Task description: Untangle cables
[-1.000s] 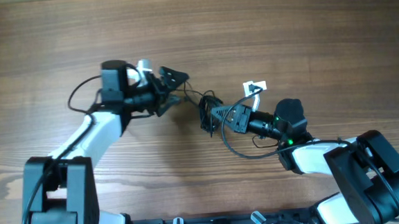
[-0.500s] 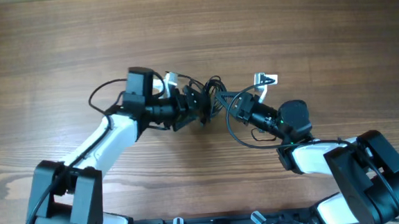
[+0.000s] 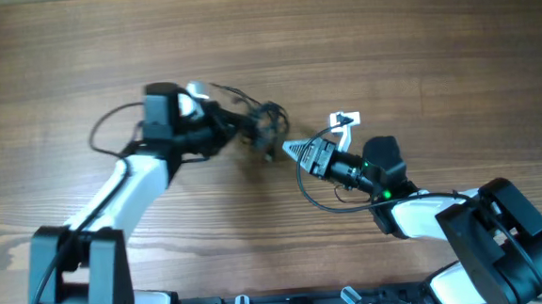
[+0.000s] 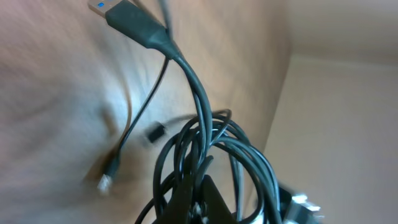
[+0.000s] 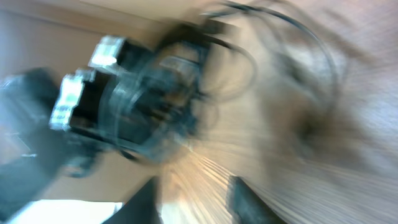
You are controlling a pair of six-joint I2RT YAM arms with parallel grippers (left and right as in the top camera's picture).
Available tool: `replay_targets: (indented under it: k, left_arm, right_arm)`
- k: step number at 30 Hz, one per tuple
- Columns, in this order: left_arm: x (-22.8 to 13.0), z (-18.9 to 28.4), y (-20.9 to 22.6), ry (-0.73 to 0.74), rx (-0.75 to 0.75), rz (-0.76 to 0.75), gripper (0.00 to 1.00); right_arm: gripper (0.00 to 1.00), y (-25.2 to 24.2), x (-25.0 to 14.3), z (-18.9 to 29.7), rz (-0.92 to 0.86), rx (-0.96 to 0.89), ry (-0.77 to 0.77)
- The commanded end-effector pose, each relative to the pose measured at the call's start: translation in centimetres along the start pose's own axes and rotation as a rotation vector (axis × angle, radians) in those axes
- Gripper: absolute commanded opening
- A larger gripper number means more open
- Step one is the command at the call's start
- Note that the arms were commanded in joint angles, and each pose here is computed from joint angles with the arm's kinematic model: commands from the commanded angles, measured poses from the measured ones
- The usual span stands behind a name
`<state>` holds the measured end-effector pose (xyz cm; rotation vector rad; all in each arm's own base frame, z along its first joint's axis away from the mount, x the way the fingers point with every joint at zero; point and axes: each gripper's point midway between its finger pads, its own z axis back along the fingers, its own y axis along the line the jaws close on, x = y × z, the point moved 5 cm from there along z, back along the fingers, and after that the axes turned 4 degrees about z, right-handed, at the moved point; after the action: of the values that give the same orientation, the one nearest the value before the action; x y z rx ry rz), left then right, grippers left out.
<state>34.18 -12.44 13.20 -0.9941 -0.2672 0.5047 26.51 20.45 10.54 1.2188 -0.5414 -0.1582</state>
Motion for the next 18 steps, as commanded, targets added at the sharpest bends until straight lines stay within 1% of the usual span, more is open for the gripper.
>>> replay_targets:
  k: [1,2,3,4,5,6,7,8,9,10,11,12,13,15,18]
  left_arm:
    - [1.4,4.7,-2.8,-0.075,-0.127,-0.335,0.04]
    - [1.6,5.3,-3.0,-0.092,-0.131,-0.371,0.04]
    - [1.5,6.0,-3.6,-0.113,-0.14,-0.412,0.04]
    - [1.4,6.2,-3.9,-0.116,-0.145,-0.409,0.04]
    - [1.3,6.3,-4.0,-0.114,-0.148,-0.382,0.04]
    - [1.3,6.2,-4.0,-0.111,-0.15,-0.36,0.04]
    - [1.2,6.2,-4.1,-0.103,-0.155,-0.361,0.04]
    - [1.0,6.1,-4.1,-0.099,-0.156,-0.362,0.04]
    - [0.9,6.0,-4.2,-0.092,-0.159,-0.365,0.04]
    - [0.8,5.9,-4.3,-0.087,-0.162,-0.367,0.04]
    - [0.7,5.9,-4.3,-0.084,-0.162,-0.371,0.04]
    - [0.5,5.7,-4.4,-0.076,-0.166,-0.385,0.04]
    - [0.3,5.6,-4.5,-0.071,-0.167,-0.386,0.04]
    - [-0.3,5.2,-4.7,-0.051,-0.171,-0.396,0.04]
    - [-1.0,4.7,-5.1,-0.027,-0.175,-0.408,0.04]
  right_arm:
    - [0.96,-0.4,0.4,0.3,0.026,-0.007,0.007]
    - [1.0,-0.4,1.0,0.6,-0.016,0.002,-0.019]
    - [1.0,-0.3,2.2,1.0,-0.122,0.013,-0.071]
    - [1.0,-0.5,2.8,1.1,-0.209,0.005,-0.108]
    - [1.0,-0.8,3.3,1.1,-0.337,-0.006,-0.153]
    - [0.96,-1.0,3.5,1.1,-0.451,-0.006,-0.184]
    - [0.91,-1.0,3.6,1.0,-0.522,-0.003,-0.202]
    - [0.84,-0.8,3.6,0.9,-0.572,0.005,-0.221]
    - [0.78,-0.7,3.4,0.7,-0.585,0.006,-0.231]
    - [0.75,-0.5,3.2,0.5,-0.599,0.007,-0.232]
    - [0.75,-0.4,3.0,0.2,-0.618,0.01,-0.233]
    - [0.75,0.1,2.7,-0.2,-0.656,0.02,-0.23]
    - [0.79,0.5,2.6,-0.6,-0.684,0.03,-0.232]
    - [0.79,1.6,2.8,-1.6,-0.748,0.051,-0.258]
    - [0.79,2.2,3.3,-2.6,-0.761,0.04,-0.278]
